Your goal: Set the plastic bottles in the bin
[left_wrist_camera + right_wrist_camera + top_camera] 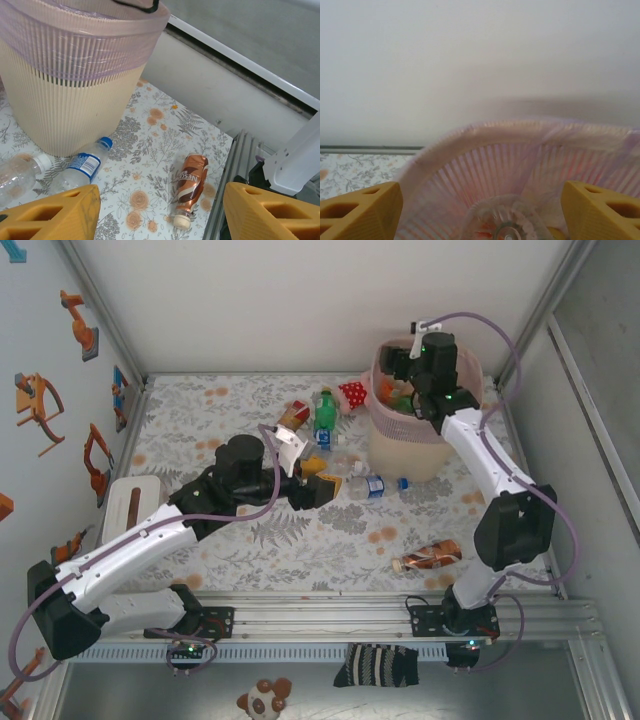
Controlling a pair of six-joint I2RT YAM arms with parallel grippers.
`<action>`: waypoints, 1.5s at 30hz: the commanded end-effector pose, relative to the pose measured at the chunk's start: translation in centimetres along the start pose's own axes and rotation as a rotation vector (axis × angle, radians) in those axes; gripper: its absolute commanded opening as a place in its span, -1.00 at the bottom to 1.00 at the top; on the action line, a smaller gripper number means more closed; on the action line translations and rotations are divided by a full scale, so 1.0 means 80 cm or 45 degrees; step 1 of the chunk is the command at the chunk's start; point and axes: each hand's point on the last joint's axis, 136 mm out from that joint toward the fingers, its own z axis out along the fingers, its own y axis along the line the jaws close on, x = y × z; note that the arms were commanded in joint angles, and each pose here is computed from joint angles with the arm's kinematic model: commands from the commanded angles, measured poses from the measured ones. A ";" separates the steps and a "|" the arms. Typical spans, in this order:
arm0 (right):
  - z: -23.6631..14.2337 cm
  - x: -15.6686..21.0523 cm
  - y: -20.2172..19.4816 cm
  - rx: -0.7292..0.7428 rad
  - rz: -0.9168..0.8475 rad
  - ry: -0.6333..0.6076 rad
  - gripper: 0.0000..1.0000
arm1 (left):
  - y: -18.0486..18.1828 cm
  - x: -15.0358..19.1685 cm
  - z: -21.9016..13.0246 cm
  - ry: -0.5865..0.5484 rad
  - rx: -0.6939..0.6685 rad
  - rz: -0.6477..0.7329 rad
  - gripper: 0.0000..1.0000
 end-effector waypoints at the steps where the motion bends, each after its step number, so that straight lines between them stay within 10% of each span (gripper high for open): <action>1: -0.027 -0.035 -0.003 -0.010 -0.009 -0.032 0.44 | -0.005 -0.008 -0.005 -0.034 0.025 0.024 0.31; 10: -0.013 0.005 -0.016 -0.011 -0.008 0.210 -0.24 | -0.003 -0.005 0.002 -0.013 0.034 0.017 0.31; 24: 0.059 0.161 -0.030 -0.048 0.102 0.686 -0.51 | 0.005 0.001 0.004 0.009 0.003 0.005 0.30; 45: -0.083 -0.002 -0.015 -0.071 0.095 0.338 -0.27 | 0.047 0.058 0.021 0.281 -0.153 0.070 0.30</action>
